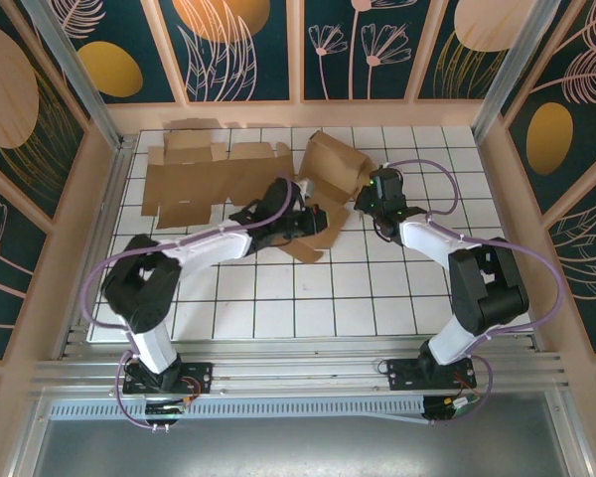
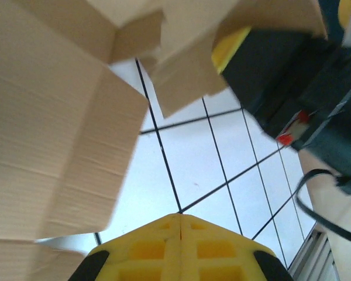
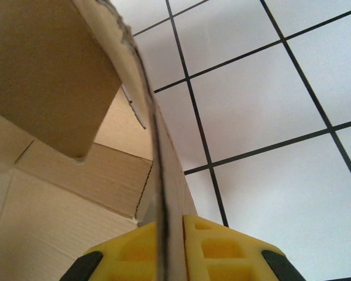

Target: Fold the paper box

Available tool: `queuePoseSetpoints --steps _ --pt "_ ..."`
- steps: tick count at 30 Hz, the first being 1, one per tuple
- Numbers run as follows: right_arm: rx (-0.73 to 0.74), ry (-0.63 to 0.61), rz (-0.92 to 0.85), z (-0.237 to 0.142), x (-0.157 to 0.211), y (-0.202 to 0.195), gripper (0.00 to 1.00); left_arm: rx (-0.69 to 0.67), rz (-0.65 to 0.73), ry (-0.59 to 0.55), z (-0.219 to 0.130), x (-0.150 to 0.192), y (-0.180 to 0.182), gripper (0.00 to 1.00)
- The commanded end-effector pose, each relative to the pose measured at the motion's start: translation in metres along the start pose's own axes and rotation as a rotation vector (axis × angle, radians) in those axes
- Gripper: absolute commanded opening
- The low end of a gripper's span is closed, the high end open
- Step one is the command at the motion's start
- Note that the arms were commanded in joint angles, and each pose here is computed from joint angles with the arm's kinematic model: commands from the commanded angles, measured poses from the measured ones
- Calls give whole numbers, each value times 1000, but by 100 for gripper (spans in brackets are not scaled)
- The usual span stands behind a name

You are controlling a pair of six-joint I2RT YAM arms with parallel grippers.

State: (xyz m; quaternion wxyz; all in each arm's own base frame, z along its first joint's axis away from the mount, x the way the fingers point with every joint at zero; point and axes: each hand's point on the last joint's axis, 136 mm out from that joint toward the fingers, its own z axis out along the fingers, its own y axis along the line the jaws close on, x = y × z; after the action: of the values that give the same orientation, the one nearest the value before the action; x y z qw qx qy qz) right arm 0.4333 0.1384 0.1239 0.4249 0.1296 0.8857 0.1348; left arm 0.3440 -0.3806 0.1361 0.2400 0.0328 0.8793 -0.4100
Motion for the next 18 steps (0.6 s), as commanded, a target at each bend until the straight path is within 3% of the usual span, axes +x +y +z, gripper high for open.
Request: queuePoseSetpoints --steps 1,5,10,18 --pt "30 -31 -23 2 0 0 11 50 -41 21 32 5 -4 0" --pt "42 -22 -38 4 5 -1 11 16 -25 37 56 7 9 0" --pt "48 -15 -62 4 9 -1 11 -255 96 -43 54 -10 54 0" --pt "65 -2 -93 8 14 -5 10 -244 160 -113 32 -25 40 0"
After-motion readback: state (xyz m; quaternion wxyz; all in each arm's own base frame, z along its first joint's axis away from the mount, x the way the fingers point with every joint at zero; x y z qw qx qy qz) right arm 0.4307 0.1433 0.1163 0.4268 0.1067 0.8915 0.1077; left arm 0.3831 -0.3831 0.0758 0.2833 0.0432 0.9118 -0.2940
